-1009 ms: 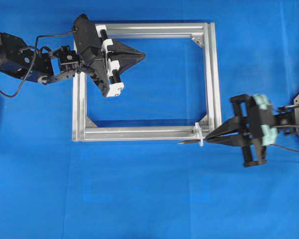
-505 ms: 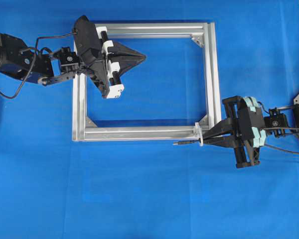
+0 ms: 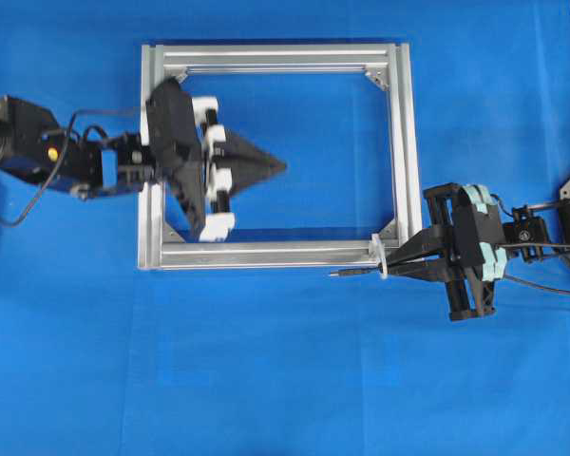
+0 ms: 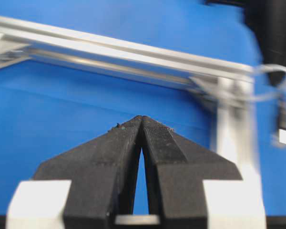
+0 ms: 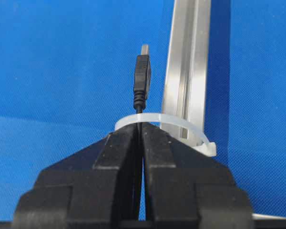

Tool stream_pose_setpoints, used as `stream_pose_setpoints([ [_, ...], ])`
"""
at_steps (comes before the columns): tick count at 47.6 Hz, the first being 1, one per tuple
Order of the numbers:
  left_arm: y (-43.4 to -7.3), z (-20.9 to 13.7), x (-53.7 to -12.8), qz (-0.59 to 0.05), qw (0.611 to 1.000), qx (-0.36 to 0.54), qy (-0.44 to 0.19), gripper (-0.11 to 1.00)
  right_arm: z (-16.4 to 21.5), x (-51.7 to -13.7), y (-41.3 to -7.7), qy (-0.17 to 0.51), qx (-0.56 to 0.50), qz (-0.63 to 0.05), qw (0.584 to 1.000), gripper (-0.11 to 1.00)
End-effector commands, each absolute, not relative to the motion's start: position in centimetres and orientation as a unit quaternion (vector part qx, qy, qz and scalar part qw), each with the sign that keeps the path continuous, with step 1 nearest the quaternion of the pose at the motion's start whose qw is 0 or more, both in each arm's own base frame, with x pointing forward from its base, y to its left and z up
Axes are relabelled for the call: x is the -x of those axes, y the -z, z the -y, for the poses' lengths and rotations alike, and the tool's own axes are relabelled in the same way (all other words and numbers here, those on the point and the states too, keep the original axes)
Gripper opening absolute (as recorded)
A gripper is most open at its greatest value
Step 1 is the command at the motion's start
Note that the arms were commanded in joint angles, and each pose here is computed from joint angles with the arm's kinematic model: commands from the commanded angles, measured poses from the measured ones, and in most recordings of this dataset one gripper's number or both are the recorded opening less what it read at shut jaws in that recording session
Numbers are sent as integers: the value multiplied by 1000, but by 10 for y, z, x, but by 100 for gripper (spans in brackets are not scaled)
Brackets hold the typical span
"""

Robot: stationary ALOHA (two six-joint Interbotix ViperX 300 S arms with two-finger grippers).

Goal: Insert the wire through the string loop located on the right side.
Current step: 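Move the left gripper across toward the plug emerging from the loop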

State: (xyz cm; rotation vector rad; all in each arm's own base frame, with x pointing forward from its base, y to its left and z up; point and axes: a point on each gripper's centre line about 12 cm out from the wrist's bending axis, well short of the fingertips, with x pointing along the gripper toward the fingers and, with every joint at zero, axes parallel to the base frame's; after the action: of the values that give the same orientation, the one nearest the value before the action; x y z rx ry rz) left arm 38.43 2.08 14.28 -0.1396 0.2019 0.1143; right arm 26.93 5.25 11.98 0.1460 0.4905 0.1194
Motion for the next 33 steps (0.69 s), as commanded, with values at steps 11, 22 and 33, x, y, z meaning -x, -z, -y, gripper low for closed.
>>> stream_pose_setpoints([
  [11,-160,46,-386,-79,994,63,31,0,-53,-275,-128,-61,-74,-225,970,-4],
  [22,-160,82,-380,-83,992,58,78,0,-53,-275,-127,-60,-74,-225,970,-4],
  [33,-159,86,-379,-83,991,58,83,0,-53,-275,-127,-61,-74,-225,970,-4],
])
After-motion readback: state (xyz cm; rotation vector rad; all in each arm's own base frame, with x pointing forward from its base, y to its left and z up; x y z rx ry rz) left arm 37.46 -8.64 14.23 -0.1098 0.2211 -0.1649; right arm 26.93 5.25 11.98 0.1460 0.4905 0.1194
